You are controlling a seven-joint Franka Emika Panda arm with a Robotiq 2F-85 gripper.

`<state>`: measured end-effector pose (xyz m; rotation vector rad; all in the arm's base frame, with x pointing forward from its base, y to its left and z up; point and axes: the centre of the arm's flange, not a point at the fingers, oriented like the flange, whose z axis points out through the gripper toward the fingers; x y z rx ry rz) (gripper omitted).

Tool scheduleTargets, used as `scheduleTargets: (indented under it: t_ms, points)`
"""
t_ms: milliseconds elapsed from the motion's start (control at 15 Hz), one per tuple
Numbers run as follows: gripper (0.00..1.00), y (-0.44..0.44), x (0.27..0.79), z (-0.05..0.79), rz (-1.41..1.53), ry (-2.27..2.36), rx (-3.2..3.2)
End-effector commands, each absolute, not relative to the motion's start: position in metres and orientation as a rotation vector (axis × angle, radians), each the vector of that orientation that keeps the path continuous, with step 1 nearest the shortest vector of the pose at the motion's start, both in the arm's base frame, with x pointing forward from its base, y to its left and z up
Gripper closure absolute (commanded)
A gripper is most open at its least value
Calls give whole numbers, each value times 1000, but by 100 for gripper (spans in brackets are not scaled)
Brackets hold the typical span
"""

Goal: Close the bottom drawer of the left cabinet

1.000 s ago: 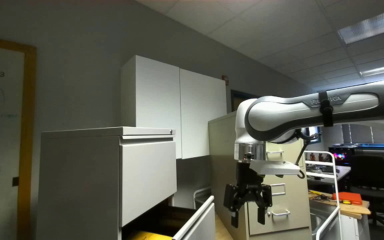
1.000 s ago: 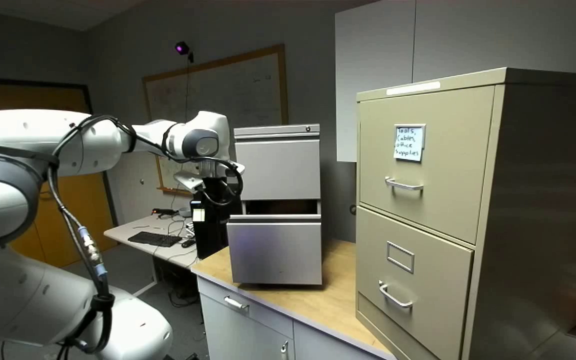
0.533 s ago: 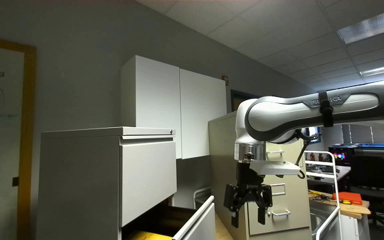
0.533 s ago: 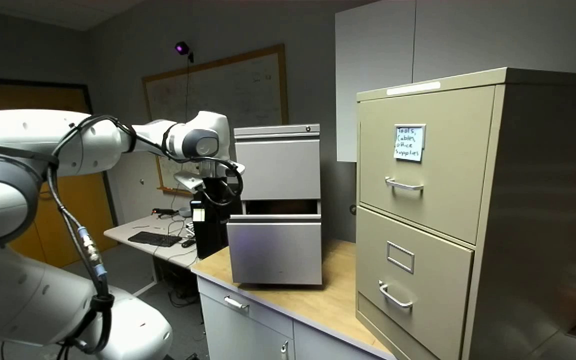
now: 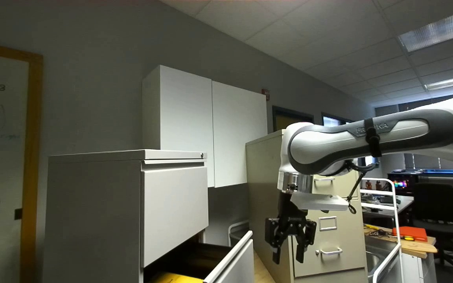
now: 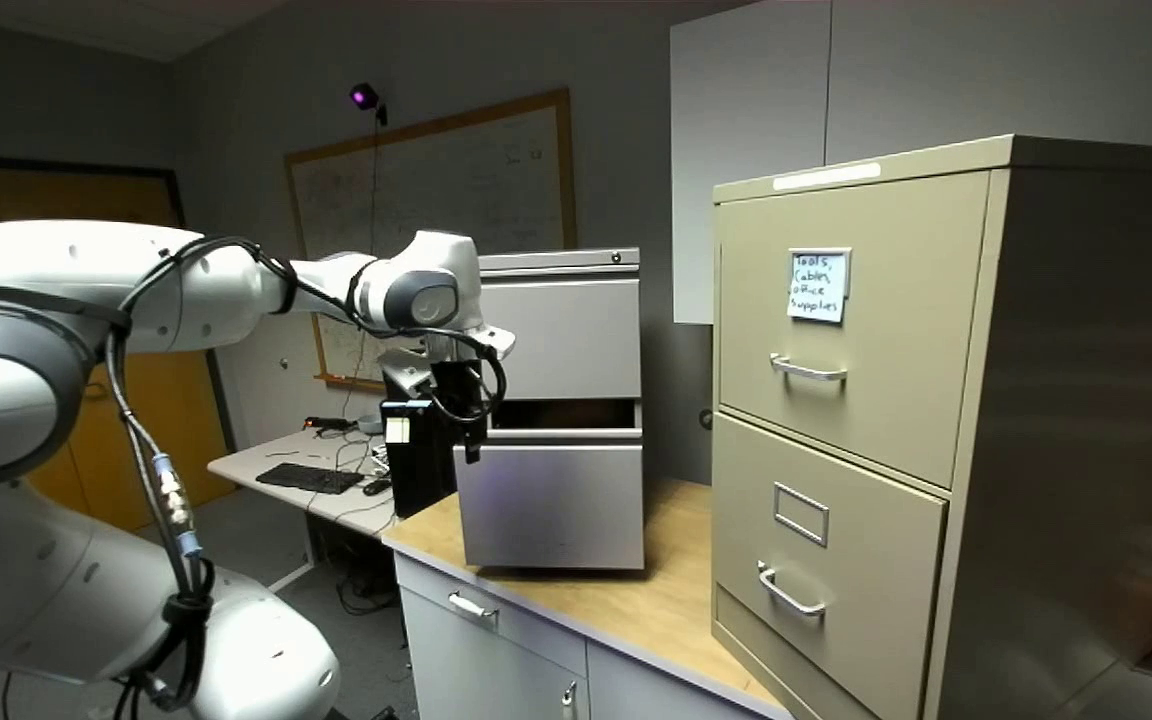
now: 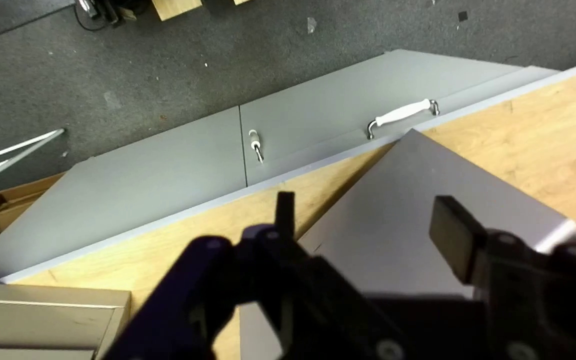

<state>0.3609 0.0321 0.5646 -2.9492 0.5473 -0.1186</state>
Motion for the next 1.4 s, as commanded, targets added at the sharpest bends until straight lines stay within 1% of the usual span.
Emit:
scheduleTargets:
  t_ms: [0, 200, 267, 333, 467, 533, 800, 933, 1333]
  points:
    - [58, 10, 380, 547, -197, 608, -2895]
    - [80, -11, 402, 526, -270, 674, -2833]
    - [89, -18, 411, 517, -283, 699, -2812]
    - [93, -25, 418, 509, -294, 721, -2789]
    - [97, -39, 435, 489, -304, 768, -2730]
    - [99, -45, 444, 482, -309, 789, -2693]
    - [93, -62, 476, 456, -330, 841, -2576]
    - [93, -66, 492, 452, -340, 848, -2511]
    - [96, -61, 545, 475, -395, 820, -2289]
